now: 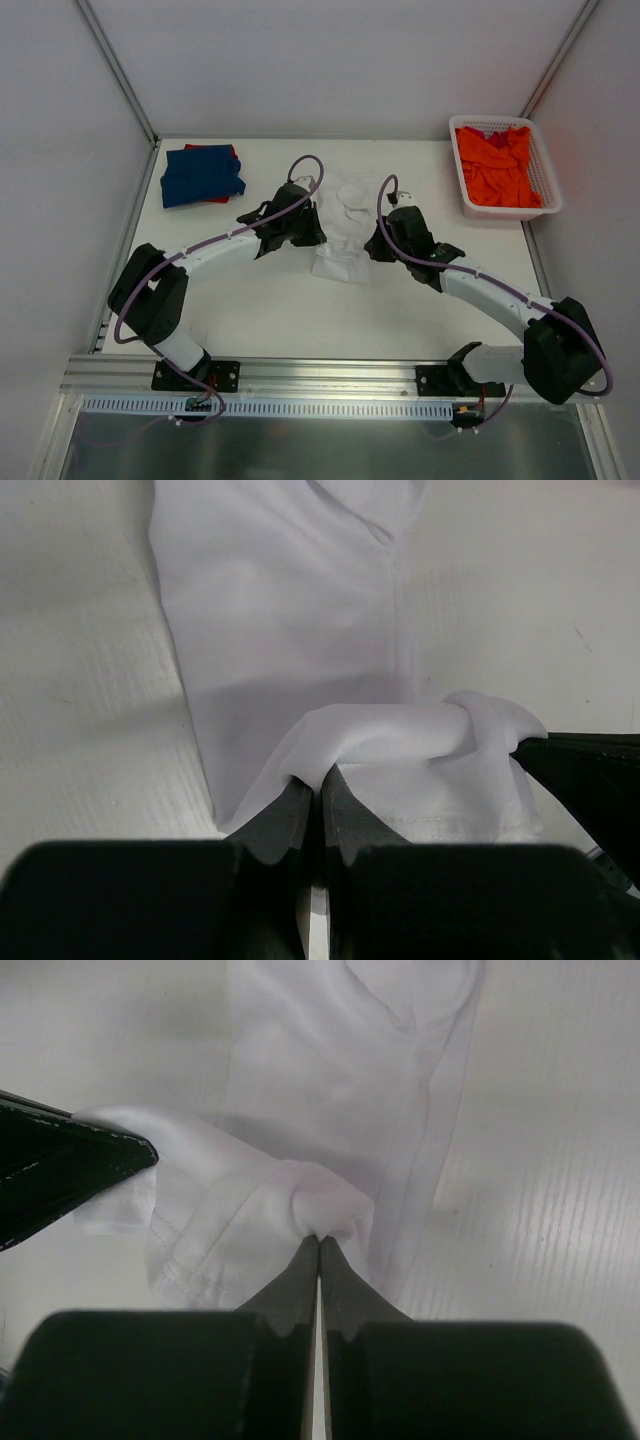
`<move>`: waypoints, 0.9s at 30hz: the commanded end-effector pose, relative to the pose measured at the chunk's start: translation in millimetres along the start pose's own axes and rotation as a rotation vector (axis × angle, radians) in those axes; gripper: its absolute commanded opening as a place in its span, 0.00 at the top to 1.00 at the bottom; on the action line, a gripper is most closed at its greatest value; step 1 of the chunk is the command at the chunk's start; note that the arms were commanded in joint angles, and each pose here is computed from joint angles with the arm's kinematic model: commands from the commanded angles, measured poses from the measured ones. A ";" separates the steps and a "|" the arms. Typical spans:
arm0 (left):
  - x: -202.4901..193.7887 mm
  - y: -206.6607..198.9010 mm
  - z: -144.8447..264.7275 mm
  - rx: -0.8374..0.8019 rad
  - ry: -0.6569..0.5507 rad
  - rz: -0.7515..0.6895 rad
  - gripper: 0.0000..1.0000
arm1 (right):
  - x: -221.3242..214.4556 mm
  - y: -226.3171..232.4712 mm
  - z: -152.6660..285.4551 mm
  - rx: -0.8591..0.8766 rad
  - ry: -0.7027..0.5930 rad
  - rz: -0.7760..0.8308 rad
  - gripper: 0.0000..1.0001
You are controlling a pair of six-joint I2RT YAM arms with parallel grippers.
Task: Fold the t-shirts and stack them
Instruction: Fold the tshirt
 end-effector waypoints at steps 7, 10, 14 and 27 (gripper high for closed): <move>41.1 25.6 -22.4 0.052 -0.040 -0.022 1.00 | 35.5 -5.0 -30.1 -0.019 0.001 0.042 1.00; 51.5 26.8 -28.7 0.043 -0.045 -0.022 1.00 | 43.5 -4.7 -36.3 -0.014 -0.001 0.040 1.00; 57.8 32.2 -43.2 0.041 -0.029 -0.018 1.00 | 49.3 -9.7 -49.1 -0.024 0.015 0.034 0.99; 63.4 52.2 -78.2 0.057 0.013 0.005 0.44 | 48.2 -15.5 -79.5 -0.018 0.084 0.009 0.94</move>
Point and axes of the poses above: each gripper's point midway between its finger pads, its own z axis back along the fingers, its own y axis along the line the jaws close on, x = y × z, the point moved 5 cm from there along z, back along the fingers, and after that the axes turned 3 degrees about -z, right-handed, at the moved point
